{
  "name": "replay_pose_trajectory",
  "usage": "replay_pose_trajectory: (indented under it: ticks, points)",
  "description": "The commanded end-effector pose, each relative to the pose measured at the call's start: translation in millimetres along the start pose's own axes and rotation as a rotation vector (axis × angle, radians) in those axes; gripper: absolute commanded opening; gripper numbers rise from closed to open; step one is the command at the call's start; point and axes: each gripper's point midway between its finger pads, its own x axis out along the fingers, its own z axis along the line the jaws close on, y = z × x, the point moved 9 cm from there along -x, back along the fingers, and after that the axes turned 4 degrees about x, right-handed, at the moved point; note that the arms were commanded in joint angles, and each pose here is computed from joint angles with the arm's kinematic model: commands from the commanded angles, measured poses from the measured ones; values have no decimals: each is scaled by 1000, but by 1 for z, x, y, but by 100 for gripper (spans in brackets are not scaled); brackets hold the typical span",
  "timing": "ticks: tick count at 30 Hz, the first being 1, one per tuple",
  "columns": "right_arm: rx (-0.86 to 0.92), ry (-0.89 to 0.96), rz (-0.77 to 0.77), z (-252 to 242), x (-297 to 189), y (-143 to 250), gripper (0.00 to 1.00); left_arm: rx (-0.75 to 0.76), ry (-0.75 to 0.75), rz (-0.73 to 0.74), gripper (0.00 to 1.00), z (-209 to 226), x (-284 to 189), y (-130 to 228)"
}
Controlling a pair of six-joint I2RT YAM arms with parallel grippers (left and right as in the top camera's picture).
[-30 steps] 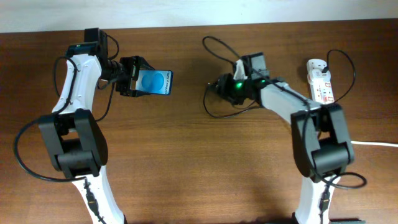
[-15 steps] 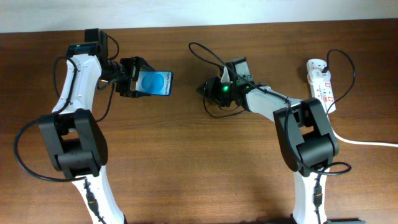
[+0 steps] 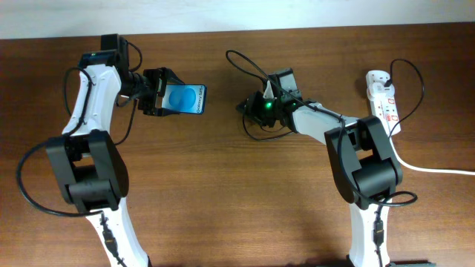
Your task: Plug charger to phone and switch on socket
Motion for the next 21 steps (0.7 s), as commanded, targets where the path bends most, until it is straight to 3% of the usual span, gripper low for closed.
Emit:
replay_pose_trajectory:
  ticks: [1, 6, 10, 17, 21]
  points:
    - [36, 95, 0, -28, 12, 3, 39, 8, 27, 5, 0, -6, -7, 4]
    - [111, 163, -24, -58, -27, -26, 40, 8, 25, 1, 0, -6, -7, 4]
    - [44, 115, -32, -63, -61, -46, 44, 8, 16, -20, 0, -5, -7, 2]
    - [-254, -62, -25, 10, -115, -42, 60, 12, 13, -17, 0, -6, -5, 4]
    - [-317, -129, -21, 52, -127, -21, 61, 32, -3, -5, 0, -9, 3, 14]
